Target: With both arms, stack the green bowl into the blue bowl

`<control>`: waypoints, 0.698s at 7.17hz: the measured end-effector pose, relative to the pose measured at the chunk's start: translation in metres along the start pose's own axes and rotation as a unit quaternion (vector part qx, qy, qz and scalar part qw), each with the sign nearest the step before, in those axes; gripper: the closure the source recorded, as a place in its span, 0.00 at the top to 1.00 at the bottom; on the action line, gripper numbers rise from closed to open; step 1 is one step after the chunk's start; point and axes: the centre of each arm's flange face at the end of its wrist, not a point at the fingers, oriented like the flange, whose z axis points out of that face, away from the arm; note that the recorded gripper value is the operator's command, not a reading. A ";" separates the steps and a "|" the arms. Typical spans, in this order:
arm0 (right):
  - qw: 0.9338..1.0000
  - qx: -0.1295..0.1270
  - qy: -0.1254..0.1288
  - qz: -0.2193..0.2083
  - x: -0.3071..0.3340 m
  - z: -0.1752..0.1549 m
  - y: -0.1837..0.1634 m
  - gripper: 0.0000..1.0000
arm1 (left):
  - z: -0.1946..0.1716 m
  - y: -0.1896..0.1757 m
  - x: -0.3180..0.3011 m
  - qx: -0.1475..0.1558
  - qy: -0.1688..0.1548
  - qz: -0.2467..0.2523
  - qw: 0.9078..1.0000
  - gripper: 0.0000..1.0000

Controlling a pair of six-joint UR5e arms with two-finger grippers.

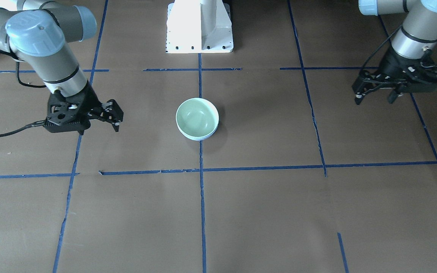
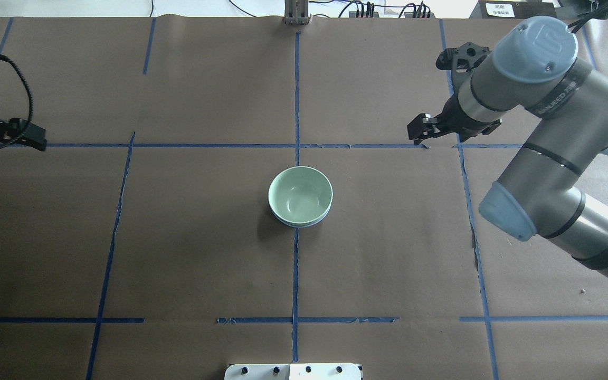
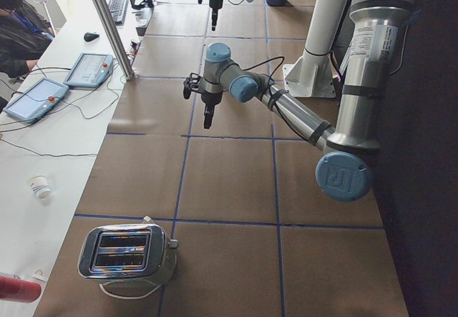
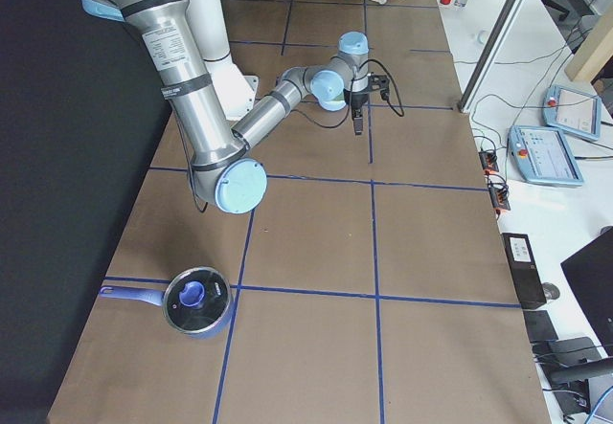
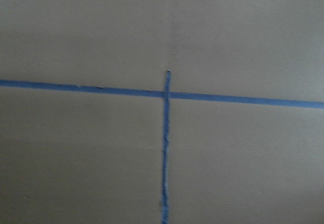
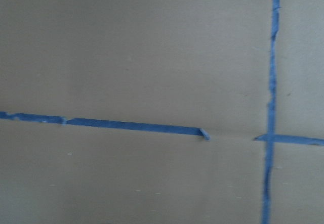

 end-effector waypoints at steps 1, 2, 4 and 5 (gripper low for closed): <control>0.999 -0.013 0.017 -0.030 0.054 -0.006 -0.009 1.00 | 0.004 -0.010 -0.055 -0.013 -0.010 0.018 1.000 1.00; 0.998 -0.027 0.023 -0.059 0.118 -0.015 -0.014 1.00 | 0.006 -0.021 -0.114 -0.025 -0.009 0.034 0.999 1.00; 0.992 -0.051 0.036 -0.111 0.249 -0.025 0.000 1.00 | 0.005 -0.027 -0.230 -0.046 -0.016 0.052 0.997 1.00; 0.992 -0.061 0.031 -0.109 0.303 -0.030 0.015 1.00 | 0.010 -0.017 -0.274 -0.060 -0.010 0.051 0.997 1.00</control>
